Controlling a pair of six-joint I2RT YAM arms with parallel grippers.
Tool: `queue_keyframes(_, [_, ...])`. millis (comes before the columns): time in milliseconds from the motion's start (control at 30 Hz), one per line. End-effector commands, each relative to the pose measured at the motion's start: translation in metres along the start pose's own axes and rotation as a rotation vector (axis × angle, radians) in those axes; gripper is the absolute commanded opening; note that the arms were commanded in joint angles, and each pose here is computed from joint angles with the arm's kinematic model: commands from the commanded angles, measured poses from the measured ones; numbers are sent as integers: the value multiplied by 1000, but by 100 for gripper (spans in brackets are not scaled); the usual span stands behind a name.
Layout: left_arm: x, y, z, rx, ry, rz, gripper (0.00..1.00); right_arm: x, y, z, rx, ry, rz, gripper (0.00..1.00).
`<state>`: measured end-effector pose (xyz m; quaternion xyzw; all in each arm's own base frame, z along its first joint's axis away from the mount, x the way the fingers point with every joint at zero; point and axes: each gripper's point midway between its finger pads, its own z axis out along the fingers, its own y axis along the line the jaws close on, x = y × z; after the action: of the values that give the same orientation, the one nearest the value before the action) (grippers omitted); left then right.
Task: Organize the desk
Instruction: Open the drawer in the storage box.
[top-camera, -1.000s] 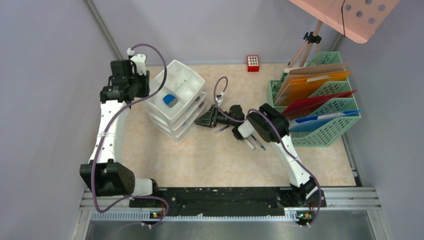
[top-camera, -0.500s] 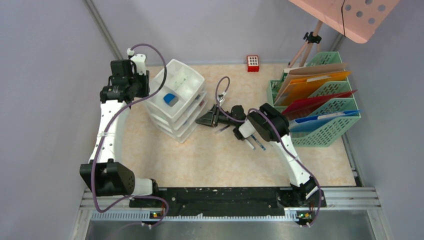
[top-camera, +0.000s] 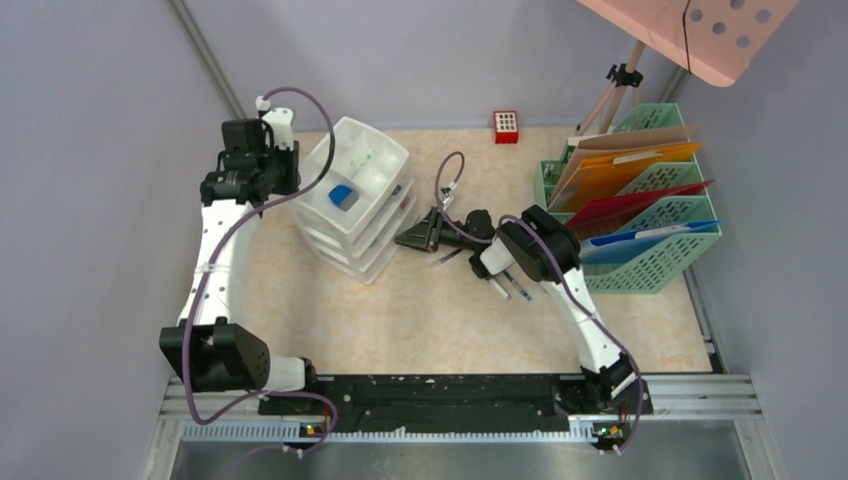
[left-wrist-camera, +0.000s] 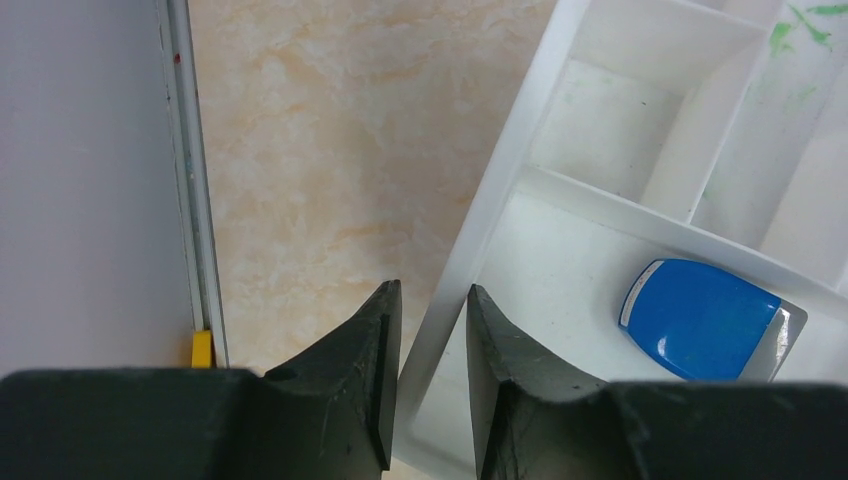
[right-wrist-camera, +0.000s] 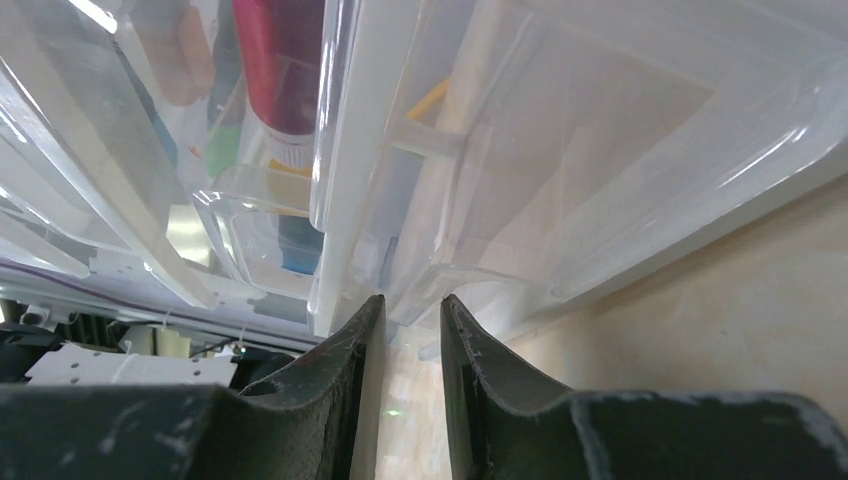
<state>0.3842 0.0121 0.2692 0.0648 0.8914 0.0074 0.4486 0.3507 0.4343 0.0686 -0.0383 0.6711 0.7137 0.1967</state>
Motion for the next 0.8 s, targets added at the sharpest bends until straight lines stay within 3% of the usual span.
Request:
queue_keyframes(0, [19, -2, 9, -1, 86, -22, 1, -14, 60, -6, -199, -32, -172, 26])
queue_keyframes(767, [6, 16, 8, -61, 69, 97, 0, -17, 63, -32, -157, -41, -221, 26])
